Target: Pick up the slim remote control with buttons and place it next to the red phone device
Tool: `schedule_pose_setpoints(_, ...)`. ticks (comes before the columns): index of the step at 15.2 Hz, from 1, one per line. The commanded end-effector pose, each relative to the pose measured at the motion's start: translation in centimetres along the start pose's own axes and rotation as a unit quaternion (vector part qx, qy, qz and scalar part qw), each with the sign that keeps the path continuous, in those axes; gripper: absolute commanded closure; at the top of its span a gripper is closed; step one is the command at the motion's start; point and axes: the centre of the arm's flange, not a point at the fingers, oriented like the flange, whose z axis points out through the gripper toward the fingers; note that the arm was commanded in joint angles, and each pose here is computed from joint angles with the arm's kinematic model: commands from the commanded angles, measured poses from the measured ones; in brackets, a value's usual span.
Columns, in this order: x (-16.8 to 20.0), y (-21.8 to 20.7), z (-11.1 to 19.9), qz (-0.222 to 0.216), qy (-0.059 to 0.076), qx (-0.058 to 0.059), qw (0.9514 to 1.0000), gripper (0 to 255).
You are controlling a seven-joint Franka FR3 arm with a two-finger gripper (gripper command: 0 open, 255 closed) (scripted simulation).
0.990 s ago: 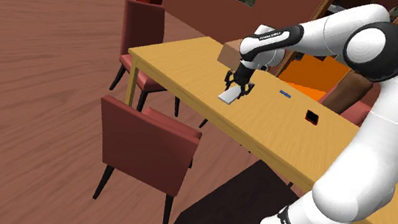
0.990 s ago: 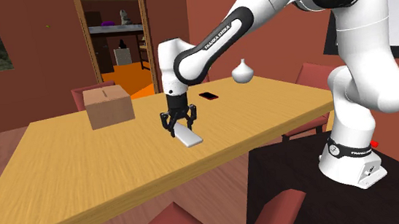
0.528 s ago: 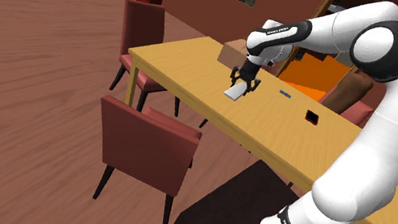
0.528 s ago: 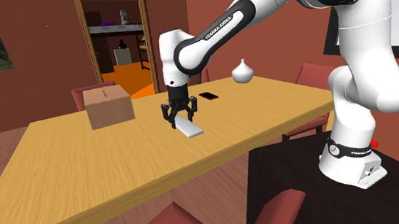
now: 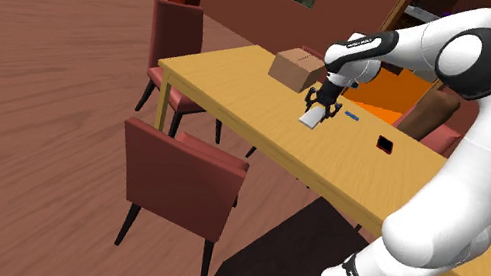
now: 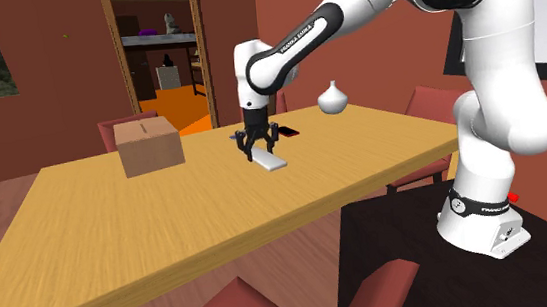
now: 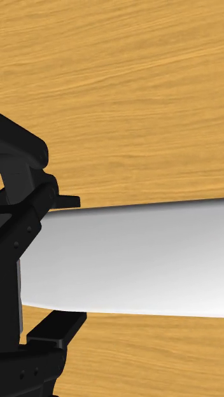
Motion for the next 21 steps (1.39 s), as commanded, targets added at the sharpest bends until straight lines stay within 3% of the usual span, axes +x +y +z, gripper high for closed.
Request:
schedule_pose_setpoints(1,2.0,1.9,0.0,-0.001,0.0,0.0,1.0,255)
schedule_pose_setpoints(21,19.8,19.9,0.3,-0.001,0.0,0.0,1.0,255)
